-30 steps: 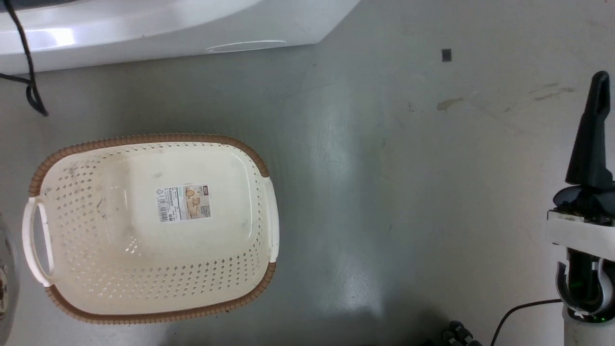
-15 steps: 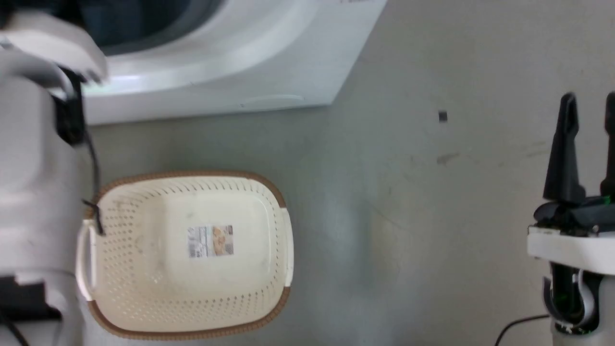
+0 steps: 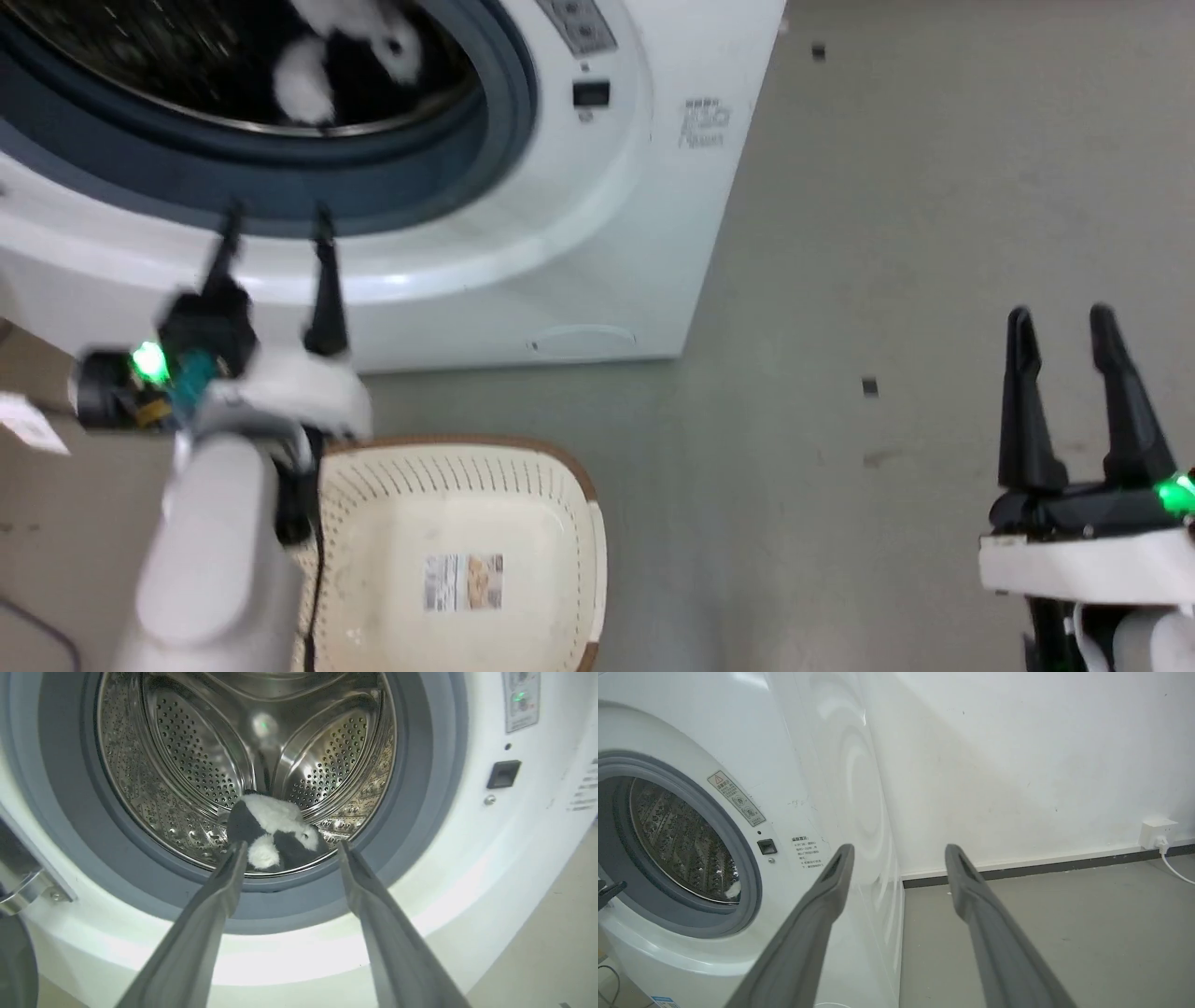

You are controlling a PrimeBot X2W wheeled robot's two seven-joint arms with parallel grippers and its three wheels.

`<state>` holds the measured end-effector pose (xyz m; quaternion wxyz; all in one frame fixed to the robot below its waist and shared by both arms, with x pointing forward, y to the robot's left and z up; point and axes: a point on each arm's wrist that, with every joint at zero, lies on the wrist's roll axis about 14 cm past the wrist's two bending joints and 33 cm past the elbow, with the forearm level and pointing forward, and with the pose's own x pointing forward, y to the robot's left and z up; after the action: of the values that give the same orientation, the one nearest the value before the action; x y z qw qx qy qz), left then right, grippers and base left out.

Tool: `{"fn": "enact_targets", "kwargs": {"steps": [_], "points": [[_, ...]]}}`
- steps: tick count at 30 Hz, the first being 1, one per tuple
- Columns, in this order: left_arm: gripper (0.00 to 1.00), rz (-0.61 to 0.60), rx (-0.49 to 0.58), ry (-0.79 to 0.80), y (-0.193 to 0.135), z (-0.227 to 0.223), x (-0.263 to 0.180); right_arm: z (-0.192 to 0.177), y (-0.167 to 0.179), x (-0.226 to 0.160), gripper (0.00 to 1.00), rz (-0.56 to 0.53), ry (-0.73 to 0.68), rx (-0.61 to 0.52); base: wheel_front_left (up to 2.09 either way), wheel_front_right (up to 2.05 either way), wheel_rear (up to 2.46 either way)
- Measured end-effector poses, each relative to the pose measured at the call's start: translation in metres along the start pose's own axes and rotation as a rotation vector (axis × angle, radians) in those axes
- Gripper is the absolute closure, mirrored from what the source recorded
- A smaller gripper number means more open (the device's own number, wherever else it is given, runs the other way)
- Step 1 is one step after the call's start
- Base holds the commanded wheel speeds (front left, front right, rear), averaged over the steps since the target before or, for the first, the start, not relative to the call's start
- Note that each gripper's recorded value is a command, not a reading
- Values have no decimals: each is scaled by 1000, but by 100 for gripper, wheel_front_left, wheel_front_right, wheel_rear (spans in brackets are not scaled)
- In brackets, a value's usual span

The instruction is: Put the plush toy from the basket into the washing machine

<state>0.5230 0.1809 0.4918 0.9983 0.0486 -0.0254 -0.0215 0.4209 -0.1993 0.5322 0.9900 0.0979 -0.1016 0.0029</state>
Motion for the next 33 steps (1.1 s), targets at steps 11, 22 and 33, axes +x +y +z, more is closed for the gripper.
{"fn": "enact_targets", "kwargs": {"steps": [11,22,33], "points": [[0,5,-8,-16,-3,19,-99,29,15,-42,0,32,-37,13,0,0,0],[0,39,-21,-32,5,26,-151,35,21,-66,0,50,-37,15,0,0,0],[100,40,-23,-25,6,26,-150,33,22,-67,100,53,-24,13,0,0,0]]}}
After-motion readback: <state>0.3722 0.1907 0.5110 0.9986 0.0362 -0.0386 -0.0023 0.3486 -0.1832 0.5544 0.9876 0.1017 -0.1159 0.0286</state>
